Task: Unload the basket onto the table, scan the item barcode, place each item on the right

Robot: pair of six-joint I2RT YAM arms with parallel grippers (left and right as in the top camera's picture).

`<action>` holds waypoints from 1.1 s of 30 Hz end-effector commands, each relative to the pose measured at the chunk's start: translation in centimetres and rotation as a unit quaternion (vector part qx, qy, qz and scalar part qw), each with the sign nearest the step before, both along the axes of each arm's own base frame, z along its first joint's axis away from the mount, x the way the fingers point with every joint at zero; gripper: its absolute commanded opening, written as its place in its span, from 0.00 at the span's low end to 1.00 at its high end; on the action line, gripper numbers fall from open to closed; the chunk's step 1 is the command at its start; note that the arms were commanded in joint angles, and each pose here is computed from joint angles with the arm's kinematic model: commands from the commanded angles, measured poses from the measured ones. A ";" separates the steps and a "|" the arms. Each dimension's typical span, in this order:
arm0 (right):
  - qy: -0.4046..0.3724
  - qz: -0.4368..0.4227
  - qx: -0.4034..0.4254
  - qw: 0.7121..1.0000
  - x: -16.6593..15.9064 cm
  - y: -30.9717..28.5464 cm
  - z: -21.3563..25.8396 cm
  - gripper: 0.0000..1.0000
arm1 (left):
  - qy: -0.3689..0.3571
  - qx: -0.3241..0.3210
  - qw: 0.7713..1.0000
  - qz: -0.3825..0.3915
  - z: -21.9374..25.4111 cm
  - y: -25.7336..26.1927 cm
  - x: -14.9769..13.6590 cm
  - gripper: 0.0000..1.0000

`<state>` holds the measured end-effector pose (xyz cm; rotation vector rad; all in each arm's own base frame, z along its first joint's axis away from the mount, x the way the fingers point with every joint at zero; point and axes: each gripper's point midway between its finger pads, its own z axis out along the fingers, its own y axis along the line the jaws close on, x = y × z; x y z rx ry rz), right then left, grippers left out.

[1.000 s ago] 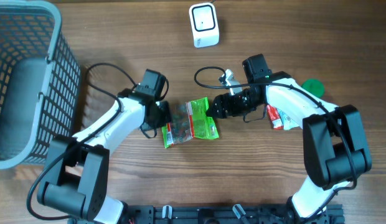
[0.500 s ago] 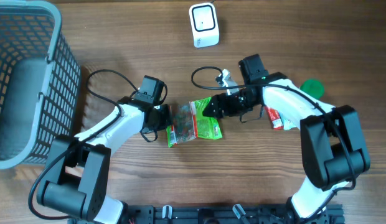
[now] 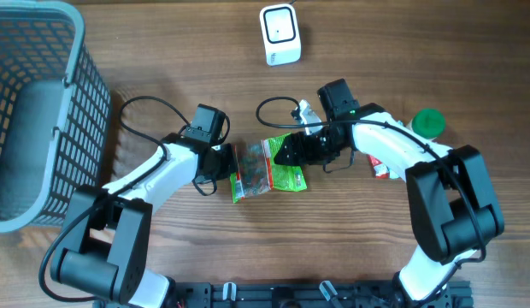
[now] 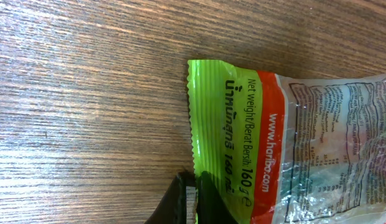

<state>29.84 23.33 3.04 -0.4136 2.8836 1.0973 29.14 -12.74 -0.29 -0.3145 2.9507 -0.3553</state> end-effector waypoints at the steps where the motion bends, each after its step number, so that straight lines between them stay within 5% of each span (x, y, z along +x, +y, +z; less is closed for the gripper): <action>1: 0.003 -0.007 -0.005 1.000 -1.0 -0.5 -0.8 0.71 | 0.017 -0.003 1.000 -0.005 -0.7 0.1 -1.0 0.04; 12: 0.010 0.011 0.130 0.991 -3.0 2.0 -0.1 0.70 | 0.017 -0.003 1.000 -0.005 -0.7 0.1 -1.0 0.04; 33: 0.016 -0.011 0.148 0.989 -2.4 4.3 0.9 0.65 | 0.027 0.001 1.000 -0.015 -1.6 -0.5 -1.4 0.04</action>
